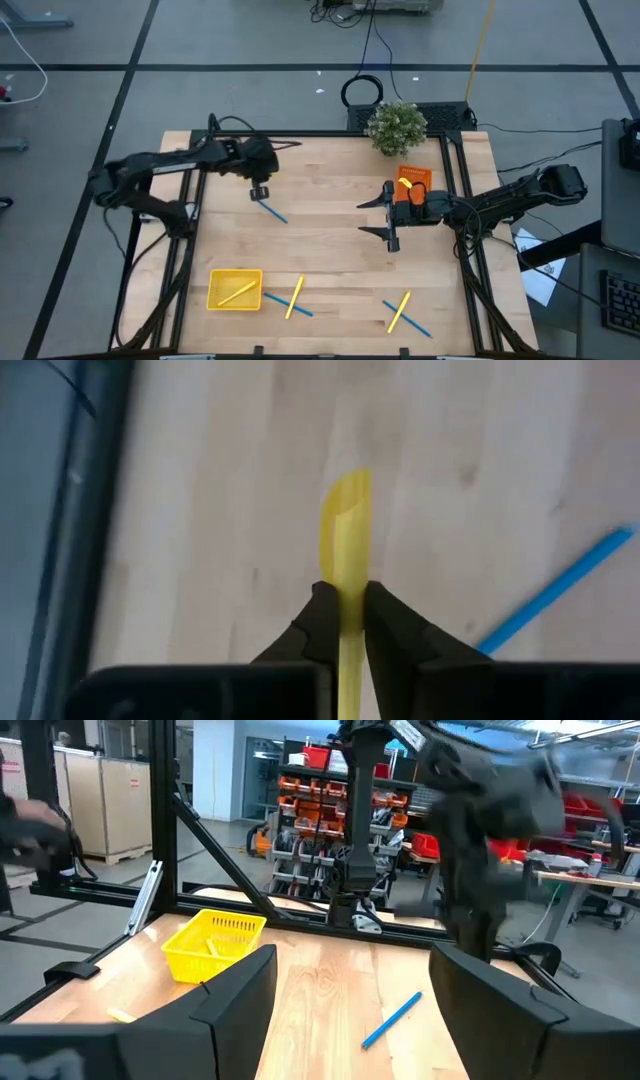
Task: Sort pens & pencils
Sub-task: Put the top left yellow ballpen into the yellow bin
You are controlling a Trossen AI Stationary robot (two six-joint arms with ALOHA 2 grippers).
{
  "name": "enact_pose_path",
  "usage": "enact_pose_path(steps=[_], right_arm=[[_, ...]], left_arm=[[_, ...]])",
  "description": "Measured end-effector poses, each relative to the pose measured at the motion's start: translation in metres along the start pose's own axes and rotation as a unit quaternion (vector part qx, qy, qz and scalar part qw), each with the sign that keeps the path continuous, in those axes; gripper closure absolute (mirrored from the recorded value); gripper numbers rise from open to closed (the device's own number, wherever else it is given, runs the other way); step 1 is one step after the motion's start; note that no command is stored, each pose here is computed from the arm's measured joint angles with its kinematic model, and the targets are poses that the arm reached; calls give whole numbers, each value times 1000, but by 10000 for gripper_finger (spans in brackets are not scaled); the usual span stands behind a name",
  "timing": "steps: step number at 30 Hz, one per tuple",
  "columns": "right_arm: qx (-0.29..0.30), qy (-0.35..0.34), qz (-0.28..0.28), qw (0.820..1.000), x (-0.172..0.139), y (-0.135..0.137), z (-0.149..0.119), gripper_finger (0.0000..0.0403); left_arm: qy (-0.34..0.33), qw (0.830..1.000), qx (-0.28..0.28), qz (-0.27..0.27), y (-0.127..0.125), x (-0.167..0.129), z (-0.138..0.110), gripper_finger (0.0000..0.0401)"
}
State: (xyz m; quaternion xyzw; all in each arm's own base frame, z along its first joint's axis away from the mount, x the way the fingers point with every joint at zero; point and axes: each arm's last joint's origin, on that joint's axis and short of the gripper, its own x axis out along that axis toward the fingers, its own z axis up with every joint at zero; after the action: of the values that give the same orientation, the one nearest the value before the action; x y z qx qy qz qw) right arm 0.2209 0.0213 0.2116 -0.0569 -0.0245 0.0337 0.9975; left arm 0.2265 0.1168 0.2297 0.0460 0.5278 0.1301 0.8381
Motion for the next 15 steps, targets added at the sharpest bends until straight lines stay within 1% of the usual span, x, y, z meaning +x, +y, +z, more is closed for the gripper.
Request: enact_pose_path(steps=[3, 5, 8, 11, 15], right_arm=[[0, 0, 0, 1000, 0, 0, 0, 151], [0, 0, 0, 1000, 0, 0, 0, 151], [0, 0, 0, 1000, 0, 0, 0, 151], [0, 0, 0, 1000, 0, 0, 0, 151], [0, 0, 0, 1000, 0, 0, 0, 151]], left_arm=[[-68, 997, -25, 7, -9, -31, 4, 374], [-118, 992, -38, -2, -18, -49, 7, 374], [-189, 981, -41, -24, -35, -71, 14, 374], [-266, 962, -40, -50, -56, -84, 25, 378], [-359, 929, -33, -88, -87, -83, 31, 380]])
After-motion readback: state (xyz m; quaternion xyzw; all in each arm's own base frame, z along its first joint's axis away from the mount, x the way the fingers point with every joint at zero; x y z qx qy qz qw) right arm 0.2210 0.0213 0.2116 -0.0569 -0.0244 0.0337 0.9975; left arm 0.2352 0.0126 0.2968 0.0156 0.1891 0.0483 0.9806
